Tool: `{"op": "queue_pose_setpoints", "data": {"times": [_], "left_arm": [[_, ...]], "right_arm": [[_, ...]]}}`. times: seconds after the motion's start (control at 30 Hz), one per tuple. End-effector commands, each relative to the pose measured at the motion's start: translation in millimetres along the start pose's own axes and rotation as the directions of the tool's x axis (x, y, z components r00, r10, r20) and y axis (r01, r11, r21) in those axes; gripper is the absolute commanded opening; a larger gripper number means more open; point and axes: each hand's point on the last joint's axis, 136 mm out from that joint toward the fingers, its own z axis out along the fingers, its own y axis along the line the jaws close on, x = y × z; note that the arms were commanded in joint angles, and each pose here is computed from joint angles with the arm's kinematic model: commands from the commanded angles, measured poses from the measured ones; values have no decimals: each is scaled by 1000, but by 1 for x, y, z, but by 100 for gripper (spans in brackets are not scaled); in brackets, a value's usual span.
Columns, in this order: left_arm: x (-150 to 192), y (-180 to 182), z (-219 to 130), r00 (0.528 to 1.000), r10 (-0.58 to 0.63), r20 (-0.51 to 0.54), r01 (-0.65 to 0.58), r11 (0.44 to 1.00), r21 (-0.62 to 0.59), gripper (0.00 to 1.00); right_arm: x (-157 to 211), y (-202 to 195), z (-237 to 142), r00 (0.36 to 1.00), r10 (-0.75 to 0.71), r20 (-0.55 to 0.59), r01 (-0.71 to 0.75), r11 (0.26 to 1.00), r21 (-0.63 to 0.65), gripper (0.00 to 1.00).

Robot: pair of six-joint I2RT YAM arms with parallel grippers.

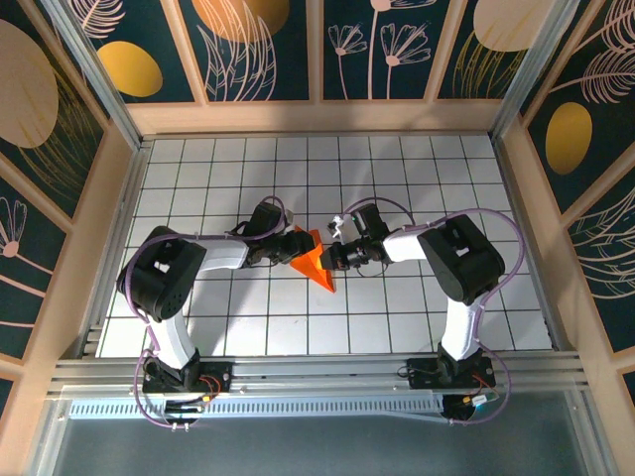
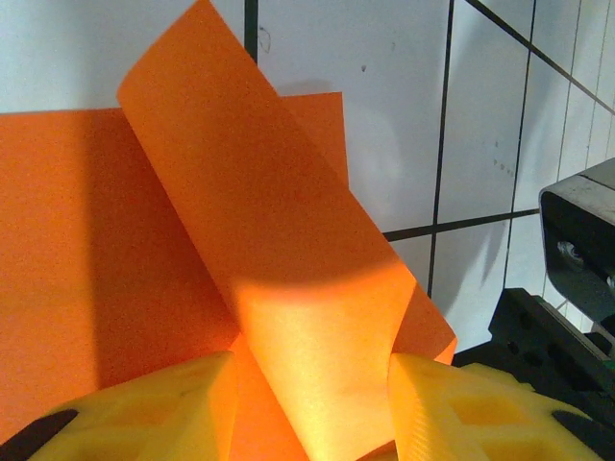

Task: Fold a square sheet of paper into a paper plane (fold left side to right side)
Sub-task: Fourth fold the wing at the center of the table.

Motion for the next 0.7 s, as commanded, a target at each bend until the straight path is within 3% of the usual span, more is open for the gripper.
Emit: {"op": "queue_pose_setpoints", "data": {"times": [0.0, 0.2, 0.67], "left_arm": [[-2, -1, 5, 1000, -3, -6, 3, 1000, -8, 45], [2, 18, 11, 1000, -15, -21, 13, 996, -83, 45], [6, 42, 14, 999, -12, -36, 5, 983, -184, 45]], "right_arm": [[2, -3, 1, 1000, 19, -9, -19, 1000, -5, 0], [0, -1, 0, 1000, 18, -4, -18, 1000, -7, 1], [-7, 15, -9, 1000, -6, 29, 7, 999, -37, 27]]}}
